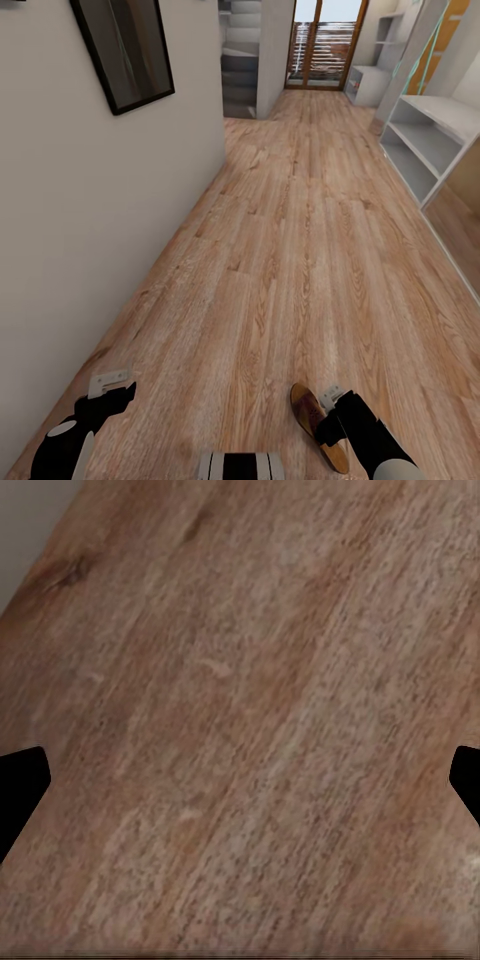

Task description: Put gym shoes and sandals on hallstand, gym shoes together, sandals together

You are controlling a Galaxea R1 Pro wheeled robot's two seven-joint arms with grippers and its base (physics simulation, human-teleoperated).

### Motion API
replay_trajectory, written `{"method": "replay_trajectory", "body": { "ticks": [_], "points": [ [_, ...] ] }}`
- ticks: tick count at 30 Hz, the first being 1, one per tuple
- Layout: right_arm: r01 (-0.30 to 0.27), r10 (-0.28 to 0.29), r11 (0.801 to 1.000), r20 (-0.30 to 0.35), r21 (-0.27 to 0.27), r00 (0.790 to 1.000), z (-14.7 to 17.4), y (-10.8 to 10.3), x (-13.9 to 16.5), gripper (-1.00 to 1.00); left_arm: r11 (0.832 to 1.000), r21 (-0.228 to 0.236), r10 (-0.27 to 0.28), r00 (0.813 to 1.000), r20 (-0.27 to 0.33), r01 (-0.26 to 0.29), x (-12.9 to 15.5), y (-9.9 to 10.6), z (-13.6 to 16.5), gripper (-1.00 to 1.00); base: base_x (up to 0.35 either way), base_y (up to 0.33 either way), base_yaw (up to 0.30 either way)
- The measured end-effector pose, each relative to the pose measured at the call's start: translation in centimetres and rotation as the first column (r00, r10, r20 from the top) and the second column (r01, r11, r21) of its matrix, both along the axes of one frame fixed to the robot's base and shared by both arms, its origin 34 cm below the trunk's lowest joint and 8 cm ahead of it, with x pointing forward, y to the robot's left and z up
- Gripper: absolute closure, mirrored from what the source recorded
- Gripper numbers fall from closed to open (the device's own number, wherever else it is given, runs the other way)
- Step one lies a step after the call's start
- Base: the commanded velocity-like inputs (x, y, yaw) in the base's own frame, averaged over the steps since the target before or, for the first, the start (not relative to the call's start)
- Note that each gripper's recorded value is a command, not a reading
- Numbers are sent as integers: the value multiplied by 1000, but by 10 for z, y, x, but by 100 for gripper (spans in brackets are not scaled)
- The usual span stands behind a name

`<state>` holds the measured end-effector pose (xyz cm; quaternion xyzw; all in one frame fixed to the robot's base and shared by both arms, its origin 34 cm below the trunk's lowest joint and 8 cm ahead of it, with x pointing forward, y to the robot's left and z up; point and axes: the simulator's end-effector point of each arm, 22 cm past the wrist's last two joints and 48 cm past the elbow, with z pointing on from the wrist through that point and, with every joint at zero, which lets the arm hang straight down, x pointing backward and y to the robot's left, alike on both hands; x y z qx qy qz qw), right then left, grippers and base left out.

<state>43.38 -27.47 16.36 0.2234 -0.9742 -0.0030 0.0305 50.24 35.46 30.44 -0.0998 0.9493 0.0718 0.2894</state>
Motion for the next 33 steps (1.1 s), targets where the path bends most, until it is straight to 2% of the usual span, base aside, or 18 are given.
{"method": "replay_trajectory", "body": {
  "ticks": [19,33],
  "points": [
    [1,0,1000,-56,1,998,-22,0,-20,-100,1000,-1,0,998,-61,0,-13,0,-27,-100,0,0,0],
    [3,-3,1000,-67,-3,998,-27,-3,-24,-100,1000,-3,-4,997,-77,4,-16,-2,-34,-100,0,0,0]
  ]
}}
